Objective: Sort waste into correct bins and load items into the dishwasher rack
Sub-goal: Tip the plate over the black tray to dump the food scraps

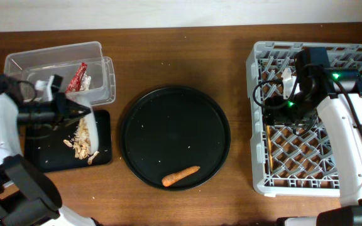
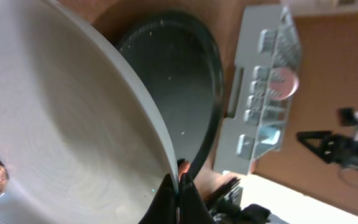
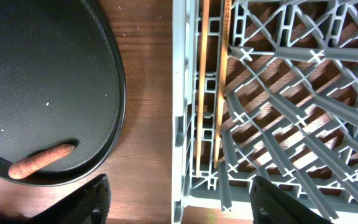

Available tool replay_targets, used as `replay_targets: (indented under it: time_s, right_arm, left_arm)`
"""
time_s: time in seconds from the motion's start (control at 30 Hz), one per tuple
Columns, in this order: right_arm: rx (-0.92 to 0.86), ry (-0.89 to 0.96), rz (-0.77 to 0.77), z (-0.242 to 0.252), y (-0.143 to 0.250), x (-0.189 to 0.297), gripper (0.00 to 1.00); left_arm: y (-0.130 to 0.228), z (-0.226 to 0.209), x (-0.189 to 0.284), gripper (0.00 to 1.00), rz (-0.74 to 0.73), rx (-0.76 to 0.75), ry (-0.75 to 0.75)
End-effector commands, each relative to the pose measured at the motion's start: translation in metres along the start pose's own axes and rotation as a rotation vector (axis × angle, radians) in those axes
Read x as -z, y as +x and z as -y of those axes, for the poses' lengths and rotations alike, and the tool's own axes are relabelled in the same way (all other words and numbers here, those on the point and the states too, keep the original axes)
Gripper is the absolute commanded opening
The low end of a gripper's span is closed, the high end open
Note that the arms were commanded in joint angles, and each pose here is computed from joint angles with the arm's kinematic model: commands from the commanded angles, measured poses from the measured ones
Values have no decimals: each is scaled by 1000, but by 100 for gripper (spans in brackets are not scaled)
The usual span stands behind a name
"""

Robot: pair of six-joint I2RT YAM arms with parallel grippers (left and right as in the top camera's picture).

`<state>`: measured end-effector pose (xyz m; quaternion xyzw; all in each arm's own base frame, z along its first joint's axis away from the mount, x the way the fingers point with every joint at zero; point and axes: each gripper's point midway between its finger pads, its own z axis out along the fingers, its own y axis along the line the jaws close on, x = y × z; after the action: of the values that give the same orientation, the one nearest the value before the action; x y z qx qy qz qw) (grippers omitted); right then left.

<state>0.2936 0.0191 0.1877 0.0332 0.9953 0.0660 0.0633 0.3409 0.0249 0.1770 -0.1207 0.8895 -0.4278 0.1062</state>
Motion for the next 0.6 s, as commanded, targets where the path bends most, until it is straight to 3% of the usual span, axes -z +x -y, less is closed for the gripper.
replay_targets:
  time_s: [0.0,0.1,0.33,0.37,0.43,0.57]
  right_arm:
    - [7,9,10,2,-1,3,71]
    - [6,9,11,2,-1,3,71]
    - [2,10,1,2,1,3,71]
    - [2,10,-5,2,2,3,71]
    - [2,10,-4,2,2,3,71]
    - [1,10,-10,2,4,3,70]
  left_arm:
    - [-8,-6,35,0,123,18,60]
    - [-10,2,55,0,197,-2,170]
    - [-8,3,56,0,200,-42,166]
    - [-4,15,59,0,205,-44,229]
    - [-9,3,56,0,206,-75,162]
    - [-5,10,55,0,196,-78,186]
